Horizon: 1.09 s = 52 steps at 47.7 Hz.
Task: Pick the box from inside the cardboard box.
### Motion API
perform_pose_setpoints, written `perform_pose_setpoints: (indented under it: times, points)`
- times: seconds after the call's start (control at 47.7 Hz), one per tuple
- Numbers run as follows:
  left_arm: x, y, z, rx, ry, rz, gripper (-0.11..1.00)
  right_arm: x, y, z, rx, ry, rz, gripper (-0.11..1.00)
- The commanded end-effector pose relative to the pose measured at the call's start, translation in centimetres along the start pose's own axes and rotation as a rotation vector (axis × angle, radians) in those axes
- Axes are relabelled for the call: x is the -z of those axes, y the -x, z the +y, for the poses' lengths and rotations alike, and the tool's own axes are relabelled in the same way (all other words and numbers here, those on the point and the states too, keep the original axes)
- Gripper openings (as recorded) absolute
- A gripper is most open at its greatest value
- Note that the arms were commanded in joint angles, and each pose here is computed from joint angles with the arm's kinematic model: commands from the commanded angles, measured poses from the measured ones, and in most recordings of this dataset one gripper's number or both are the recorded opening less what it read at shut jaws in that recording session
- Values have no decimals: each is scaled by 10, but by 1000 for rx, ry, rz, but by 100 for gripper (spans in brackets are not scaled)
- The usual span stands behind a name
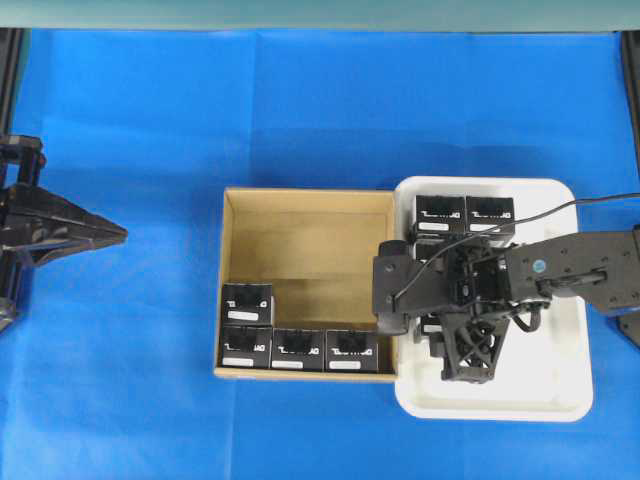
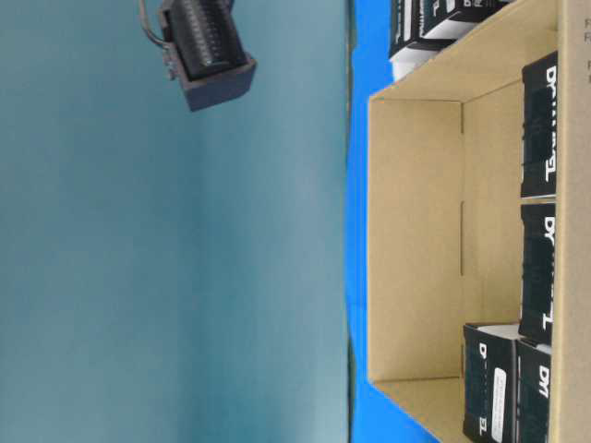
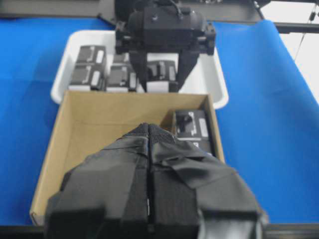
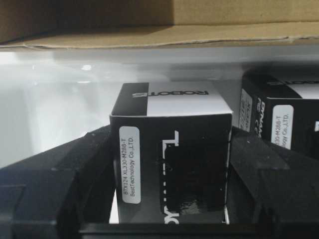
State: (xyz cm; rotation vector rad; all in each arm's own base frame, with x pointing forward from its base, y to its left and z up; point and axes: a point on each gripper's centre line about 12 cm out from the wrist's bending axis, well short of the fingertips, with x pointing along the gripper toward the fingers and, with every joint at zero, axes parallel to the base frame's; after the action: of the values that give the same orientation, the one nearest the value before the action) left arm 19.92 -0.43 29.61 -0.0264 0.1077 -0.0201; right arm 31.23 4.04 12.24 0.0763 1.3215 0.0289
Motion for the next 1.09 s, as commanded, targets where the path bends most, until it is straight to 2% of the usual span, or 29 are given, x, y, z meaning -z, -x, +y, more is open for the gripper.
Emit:
perform_pose_setpoints:
  times: [0.0, 0.797, 0.839, 0.965, 1.069]
  points:
    - [-10, -2, -1, 2, -2, -26, -7, 0, -3, 0, -1, -1, 2, 62]
    - [-11, -2, -1, 4, 0, -29, -7, -4, -6, 0, -6, -13, -55, 62]
    - [-11, -3, -1, 4, 1, -28, -7, -5, -6, 0, -7, -13, -60, 64]
    - [-12, -3, -2, 10, -1, -29, -7, -6, -6, 0, -8, -11, -72, 80]
    - [-12, -2, -3, 12, 1, -30, -7, -7, -6, 0, -9, -11, -87, 81]
